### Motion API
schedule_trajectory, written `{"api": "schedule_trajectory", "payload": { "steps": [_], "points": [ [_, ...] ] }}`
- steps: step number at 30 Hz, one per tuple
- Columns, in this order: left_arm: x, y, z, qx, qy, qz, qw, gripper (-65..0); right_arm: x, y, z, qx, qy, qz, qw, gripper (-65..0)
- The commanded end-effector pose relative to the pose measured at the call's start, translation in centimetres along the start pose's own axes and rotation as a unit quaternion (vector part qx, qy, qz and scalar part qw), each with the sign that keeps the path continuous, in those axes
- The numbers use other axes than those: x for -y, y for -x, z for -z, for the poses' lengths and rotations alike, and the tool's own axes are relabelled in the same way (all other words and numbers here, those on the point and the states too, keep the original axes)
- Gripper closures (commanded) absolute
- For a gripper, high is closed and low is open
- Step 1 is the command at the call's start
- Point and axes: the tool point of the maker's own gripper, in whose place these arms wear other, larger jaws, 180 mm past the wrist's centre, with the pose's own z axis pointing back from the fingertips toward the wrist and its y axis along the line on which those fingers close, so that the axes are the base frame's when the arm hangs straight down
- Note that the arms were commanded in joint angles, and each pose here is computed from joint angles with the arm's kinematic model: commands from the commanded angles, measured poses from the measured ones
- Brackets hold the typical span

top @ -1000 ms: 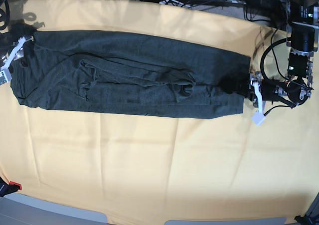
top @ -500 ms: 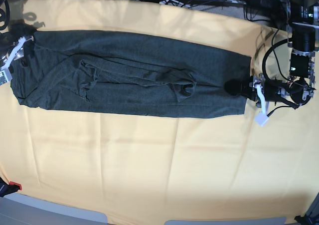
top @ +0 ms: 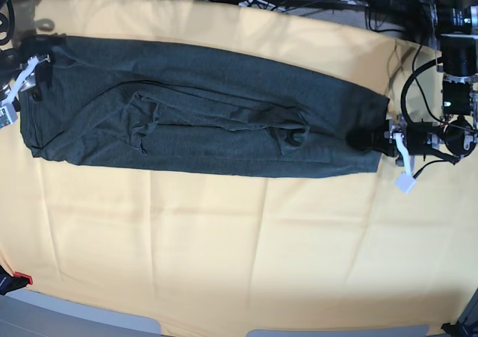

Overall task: Fold the T-shirt properly
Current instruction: 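Lift the held end with the left gripper, folding it toward the right gripper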

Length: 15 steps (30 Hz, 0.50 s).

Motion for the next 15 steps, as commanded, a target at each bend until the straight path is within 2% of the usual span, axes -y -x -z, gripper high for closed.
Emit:
{"api": "schedule_trajectory", "payload": {
  "steps": [1, 4, 9, 15],
  "points": [
    [0.7, -1.6, -0.6, 0.018, 0.007, 0.011, 1.0, 0.0, 0.7, -1.2, -0.5, 0.02, 0.01, -0.01, 0.9997, -31.3],
    [1.7, -1.8, 0.6, 0.02, 0.023, 0.013, 0.999, 0.0, 0.7, -1.2, -0.5, 0.02, 0.009, -0.01, 0.9997, -31.3],
    [5.5, -2.9, 2.5, 0.026, 0.06, 0.067, 0.996, 0.0, 0.7, -1.2, -0.5, 0.02, 0.009, -0.009, 0.9997, -31.3],
    [12.6, -4.3, 4.9, 0.045, 0.122, 0.163, 0.978, 0.0, 0.7, -1.2, -0.5, 0.02, 0.009, -0.009, 0.9997, -31.3]
  ]
}}
